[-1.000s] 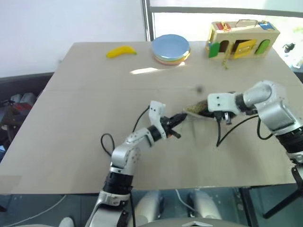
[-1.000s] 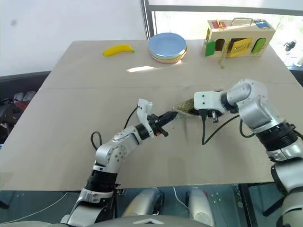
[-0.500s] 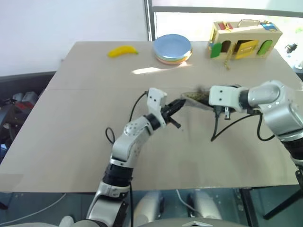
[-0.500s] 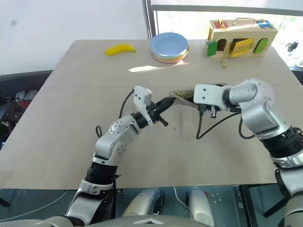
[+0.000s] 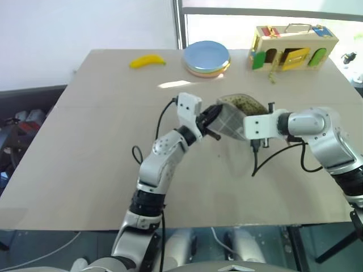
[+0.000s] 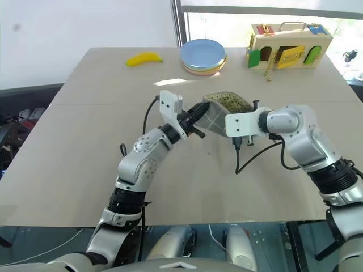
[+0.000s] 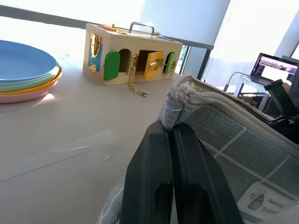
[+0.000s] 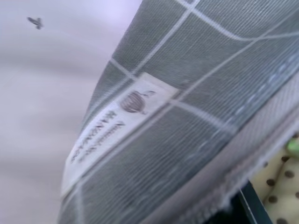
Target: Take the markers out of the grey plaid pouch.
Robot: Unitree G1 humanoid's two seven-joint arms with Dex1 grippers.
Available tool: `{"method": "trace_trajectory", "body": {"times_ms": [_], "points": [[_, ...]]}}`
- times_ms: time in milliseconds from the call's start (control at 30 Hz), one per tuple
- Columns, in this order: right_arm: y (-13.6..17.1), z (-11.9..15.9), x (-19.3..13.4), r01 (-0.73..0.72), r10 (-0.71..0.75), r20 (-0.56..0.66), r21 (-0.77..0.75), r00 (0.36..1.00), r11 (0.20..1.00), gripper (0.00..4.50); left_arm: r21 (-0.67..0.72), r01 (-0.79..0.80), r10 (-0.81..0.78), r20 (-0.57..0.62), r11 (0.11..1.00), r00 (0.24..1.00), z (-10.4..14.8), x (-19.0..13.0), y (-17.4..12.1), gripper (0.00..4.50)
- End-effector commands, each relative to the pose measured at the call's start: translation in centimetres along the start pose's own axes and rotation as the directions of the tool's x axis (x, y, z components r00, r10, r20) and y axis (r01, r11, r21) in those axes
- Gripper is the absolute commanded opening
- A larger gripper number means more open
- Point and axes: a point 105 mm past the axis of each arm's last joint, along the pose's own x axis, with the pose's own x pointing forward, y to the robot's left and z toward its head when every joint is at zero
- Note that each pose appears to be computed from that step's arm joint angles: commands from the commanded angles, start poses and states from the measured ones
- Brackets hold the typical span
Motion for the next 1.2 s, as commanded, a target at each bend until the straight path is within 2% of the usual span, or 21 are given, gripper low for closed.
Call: {"method": "trace_trajectory", "body": {"times_ms": [33, 200, 333, 467, 567, 633, 700, 833, 900, 967, 1033, 1200], "points": [[-2.5, 0.3, -0.9, 0.109, -0.110, 0.027, 0.013, 0.994, 0.994, 0.40, 0.052, -0.042, 0.039, 0.065, 0.998, 0.997, 1.6, -0.6, 1.0, 0.00], [-3.5, 0.1, -2.5, 0.112, -0.127, 0.070, 0.192, 0.989, 0.975, 0.40, 0.065, -0.055, 0.054, 0.016, 0.996, 0.998, -0.1, -1.5, 1.5, 0.00], [-2.7, -0.5, -4.9, 0.010, -0.073, 0.138, 0.410, 0.988, 0.912, 0.40, 0.077, -0.074, 0.074, -0.005, 0.994, 0.997, -0.9, -2.7, 2.2, 0.00], [-2.0, -0.3, -7.2, -0.066, -0.045, 0.219, 0.476, 0.975, 0.877, 0.40, 0.137, -0.079, 0.087, -0.047, 0.987, 0.995, -1.9, -4.1, 2.9, 0.00], [-2.5, -0.1, -9.0, -0.077, -0.095, 0.284, 0.538, 0.954, 0.840, 0.40, 0.139, -0.090, 0.100, -0.063, 0.986, 0.993, -2.4, -4.9, 3.1, 0.00], [-2.9, -1.2, -9.8, -0.049, -0.118, 0.248, 0.579, 0.962, 0.814, 0.40, 0.136, -0.095, 0.105, -0.071, 0.986, 0.992, -2.6, -5.2, 3.2, 0.00], [-2.9, -4.2, -10.9, 0.023, -0.138, 0.137, 0.626, 0.981, 0.779, 0.40, 0.116, -0.104, 0.115, -0.090, 0.988, 0.989, -3.2, -5.7, 3.1, 0.00], [-2.5, -8.2, -12.2, 0.104, -0.164, 0.017, 0.708, 0.986, 0.698, 0.40, 0.093, -0.101, 0.112, -0.119, 0.990, 0.987, -4.2, -6.3, 2.8, 0.00], [-2.7, -8.9, -12.5, 0.107, -0.203, 0.035, 0.759, 0.979, 0.643, 0.40, 0.084, -0.097, 0.107, -0.125, 0.992, 0.986, -4.4, -6.3, 2.5, 0.00], [-3.5, -7.8, -12.8, 0.054, -0.269, 0.134, 0.804, 0.954, 0.592, 0.40, 0.080, -0.089, 0.099, -0.130, 0.993, 0.987, -4.5, -6.3, 2.3, 0.00], [-4.6, -6.1, -13.2, -0.036, -0.354, 0.262, 0.844, 0.898, 0.535, 0.40, 0.073, -0.079, 0.088, -0.130, 0.994, 0.988, -4.5, -6.1, 2.0, 0.00], [-6.9, -7.8, -14.5, 0.000, -0.541, 0.216, 0.929, 0.813, 0.371, 0.40, 0.079, -0.065, 0.074, -0.128, 0.995, 0.989, -4.3, -5.7, 1.7, 0.00]]}}
